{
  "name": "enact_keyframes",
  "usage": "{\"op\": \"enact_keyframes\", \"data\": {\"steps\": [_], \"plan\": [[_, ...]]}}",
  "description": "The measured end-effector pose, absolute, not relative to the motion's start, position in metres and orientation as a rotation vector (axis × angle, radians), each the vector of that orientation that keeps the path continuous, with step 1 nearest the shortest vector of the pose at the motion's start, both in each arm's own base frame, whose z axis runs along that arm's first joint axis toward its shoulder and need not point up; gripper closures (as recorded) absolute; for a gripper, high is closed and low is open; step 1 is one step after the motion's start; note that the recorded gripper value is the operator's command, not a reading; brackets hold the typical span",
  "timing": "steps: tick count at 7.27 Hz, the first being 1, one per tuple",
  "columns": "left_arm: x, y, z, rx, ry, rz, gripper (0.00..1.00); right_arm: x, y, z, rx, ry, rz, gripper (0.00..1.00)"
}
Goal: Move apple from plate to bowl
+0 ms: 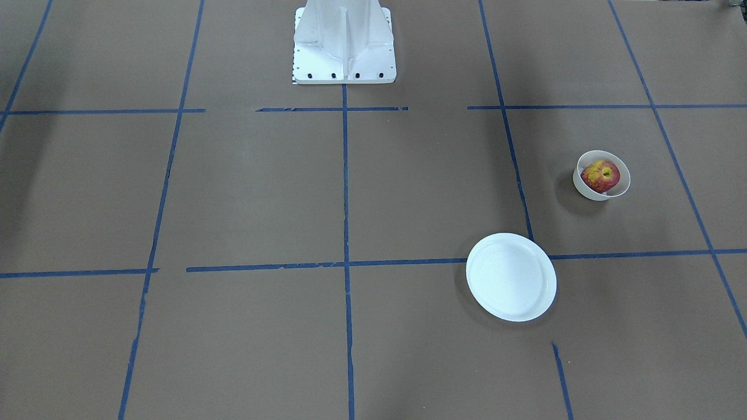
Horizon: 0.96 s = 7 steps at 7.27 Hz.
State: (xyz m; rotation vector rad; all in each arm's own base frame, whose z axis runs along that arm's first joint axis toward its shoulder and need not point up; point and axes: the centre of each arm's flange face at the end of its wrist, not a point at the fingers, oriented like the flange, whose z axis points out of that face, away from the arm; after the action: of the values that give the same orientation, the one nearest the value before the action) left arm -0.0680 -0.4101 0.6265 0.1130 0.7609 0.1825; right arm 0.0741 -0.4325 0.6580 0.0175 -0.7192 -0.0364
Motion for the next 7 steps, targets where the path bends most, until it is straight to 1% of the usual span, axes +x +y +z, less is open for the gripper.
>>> {"op": "enact_keyframes", "data": {"steps": [7], "plan": [[-0.0680, -0.4082, 0.6285, 0.108, 0.761, 0.180, 0.00, 0.0741, -0.4325, 0.6579, 0.017, -0.719, -0.036, 0.00]]}}
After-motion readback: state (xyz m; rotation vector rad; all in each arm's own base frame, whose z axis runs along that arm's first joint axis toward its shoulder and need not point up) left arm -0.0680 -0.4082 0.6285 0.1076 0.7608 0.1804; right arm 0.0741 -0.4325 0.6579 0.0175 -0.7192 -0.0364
